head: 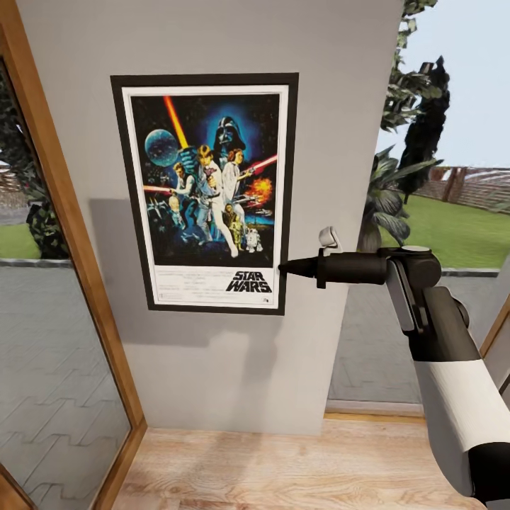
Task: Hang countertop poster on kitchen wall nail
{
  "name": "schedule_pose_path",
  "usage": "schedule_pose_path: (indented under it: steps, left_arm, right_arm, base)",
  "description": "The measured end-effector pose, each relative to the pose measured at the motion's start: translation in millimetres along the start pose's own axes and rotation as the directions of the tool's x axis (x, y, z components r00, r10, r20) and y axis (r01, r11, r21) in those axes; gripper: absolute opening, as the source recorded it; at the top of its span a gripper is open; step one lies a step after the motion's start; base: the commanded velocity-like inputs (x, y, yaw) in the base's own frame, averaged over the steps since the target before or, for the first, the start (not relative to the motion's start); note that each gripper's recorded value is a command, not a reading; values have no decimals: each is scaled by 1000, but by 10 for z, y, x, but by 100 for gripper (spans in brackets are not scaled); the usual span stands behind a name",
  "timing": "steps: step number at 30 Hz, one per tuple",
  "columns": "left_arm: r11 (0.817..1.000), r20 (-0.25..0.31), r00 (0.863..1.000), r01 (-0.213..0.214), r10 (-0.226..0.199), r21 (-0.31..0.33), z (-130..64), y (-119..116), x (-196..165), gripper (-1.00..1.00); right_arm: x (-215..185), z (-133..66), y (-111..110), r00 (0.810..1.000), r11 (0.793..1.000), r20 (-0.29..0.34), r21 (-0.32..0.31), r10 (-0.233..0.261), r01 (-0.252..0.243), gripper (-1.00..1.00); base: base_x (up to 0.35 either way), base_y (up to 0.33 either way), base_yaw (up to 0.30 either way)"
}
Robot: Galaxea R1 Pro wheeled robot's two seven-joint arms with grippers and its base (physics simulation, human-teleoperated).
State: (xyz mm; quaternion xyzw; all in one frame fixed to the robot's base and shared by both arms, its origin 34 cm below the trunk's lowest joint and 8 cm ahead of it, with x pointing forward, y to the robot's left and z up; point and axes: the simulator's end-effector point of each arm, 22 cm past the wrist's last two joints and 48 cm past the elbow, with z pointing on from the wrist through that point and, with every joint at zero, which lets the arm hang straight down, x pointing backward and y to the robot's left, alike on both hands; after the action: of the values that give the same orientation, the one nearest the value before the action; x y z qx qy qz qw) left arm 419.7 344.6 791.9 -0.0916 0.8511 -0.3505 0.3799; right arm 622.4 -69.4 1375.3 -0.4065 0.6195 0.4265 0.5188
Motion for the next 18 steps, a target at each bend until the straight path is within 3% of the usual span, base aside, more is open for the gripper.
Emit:
schedule_pose_path:
  steps: [18]
  left_arm:
    - [1000,0,1000,0,0,0,0,0,0,100]
  right_arm:
    - [-8,-1,-7,1000,1000,2,3,-5,5,-100]
  base:
    - [0,0,0]
